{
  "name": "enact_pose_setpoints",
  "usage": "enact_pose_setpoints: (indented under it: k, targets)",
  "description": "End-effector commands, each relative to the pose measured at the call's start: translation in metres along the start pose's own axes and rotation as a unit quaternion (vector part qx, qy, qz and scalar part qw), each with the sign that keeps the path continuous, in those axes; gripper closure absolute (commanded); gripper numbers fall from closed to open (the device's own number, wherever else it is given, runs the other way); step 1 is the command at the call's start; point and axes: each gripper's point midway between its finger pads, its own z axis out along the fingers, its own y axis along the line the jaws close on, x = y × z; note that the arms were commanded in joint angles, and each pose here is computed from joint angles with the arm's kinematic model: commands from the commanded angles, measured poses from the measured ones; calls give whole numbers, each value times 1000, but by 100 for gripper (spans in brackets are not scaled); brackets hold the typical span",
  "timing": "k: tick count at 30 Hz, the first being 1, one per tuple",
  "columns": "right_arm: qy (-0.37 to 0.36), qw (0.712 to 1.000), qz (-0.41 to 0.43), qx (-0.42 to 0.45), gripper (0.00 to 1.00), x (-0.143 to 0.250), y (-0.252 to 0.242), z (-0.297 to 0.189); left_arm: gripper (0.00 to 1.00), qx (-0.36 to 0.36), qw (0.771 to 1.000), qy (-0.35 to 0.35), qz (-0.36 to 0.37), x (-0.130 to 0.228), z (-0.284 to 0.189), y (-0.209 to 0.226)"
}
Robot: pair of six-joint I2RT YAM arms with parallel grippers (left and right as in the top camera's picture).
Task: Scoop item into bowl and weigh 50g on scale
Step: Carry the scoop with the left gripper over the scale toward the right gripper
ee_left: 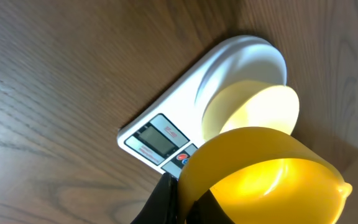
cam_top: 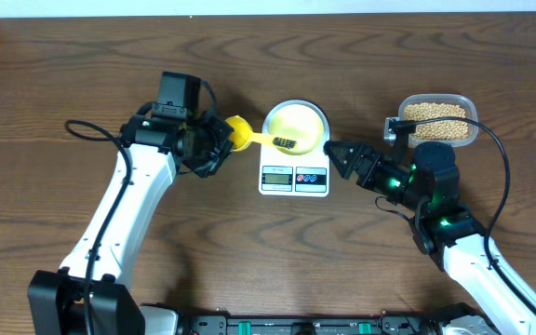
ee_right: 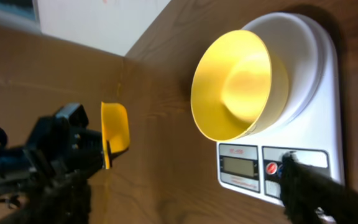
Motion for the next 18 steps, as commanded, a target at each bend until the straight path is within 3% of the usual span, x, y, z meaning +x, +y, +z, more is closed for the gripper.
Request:
enact_pose_setpoints:
  k: [1, 18]
  targets:
    - [-7, 1000, -7, -8, 1, -6, 10, 1, 92, 14, 1000, 0, -3, 7, -4, -12]
    - [0, 999, -26, -35, 1, 2, 27, 5, 92, 20, 1000, 12, 10, 34, 4, -25]
